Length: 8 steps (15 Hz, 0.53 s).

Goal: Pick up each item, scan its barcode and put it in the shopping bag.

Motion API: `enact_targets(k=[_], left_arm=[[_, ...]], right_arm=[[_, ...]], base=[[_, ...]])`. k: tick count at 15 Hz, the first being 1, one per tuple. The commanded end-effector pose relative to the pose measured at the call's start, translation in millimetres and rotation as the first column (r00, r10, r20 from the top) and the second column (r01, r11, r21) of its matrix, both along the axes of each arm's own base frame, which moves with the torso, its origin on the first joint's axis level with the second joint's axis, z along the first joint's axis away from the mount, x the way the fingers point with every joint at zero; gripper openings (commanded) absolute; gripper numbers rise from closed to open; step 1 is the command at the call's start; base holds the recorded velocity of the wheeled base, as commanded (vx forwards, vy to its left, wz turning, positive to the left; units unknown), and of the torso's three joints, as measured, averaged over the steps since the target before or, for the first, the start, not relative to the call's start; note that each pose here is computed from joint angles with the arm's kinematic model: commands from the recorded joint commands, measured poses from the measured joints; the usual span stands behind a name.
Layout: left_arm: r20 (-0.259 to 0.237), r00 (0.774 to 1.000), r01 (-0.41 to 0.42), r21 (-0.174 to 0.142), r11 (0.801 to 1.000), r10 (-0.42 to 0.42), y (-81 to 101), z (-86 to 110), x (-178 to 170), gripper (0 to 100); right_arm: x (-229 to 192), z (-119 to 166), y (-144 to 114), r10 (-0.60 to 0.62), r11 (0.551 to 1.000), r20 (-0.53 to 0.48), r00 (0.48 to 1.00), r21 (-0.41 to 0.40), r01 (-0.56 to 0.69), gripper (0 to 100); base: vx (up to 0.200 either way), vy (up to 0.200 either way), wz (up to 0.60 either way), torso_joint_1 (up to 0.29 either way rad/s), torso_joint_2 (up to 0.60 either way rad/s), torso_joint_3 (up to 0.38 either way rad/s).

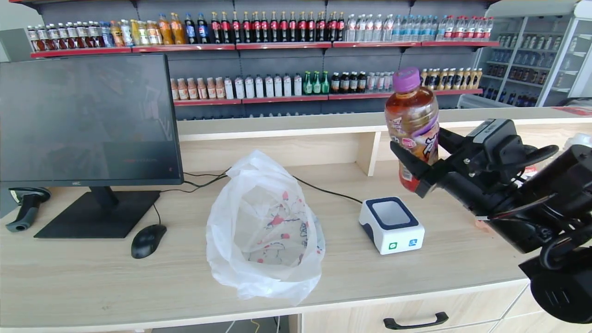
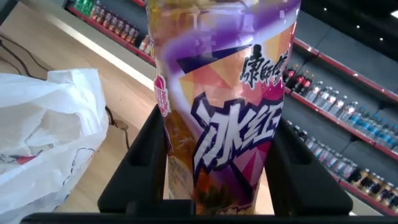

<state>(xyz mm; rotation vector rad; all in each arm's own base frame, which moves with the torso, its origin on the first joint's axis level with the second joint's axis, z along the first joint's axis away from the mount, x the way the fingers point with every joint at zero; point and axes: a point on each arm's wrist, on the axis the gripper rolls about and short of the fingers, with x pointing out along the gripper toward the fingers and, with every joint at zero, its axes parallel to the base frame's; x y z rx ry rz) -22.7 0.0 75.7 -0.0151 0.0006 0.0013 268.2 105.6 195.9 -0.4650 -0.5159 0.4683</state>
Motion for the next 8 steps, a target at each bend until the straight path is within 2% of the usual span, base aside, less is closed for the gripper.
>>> enact_targets(k=[1, 6, 8], left_arm=[[0.001, 1.000, 0.000, 0.000, 1.000, 0.000, 0.0, 0.0, 0, 100], [0.001, 1.000, 0.000, 0.000, 1.000, 0.000, 0.0, 0.0, 0, 100], [0.001, 1.000, 0.000, 0.000, 1.000, 0.000, 0.0, 0.0, 0, 100]], right_arm=[[9, -9, -8, -0.024, 0.999, -0.004, 1.000, -0.048, 0.024, 0], [30, -37, -12, 0.049, 0.960, 0.046, 0.998, -0.277, -0.034, 0], [31, -36, -14, 0.060, 0.949, 0.078, 0.995, -0.314, -0.033, 0]], base=[[0.000, 0.000, 0.00, 0.000, 0.00, 0.000], [0.000, 0.000, 0.00, 0.000, 0.00, 0.000], [0.000, 0.000, 0.00, 0.000, 0.00, 0.000]])
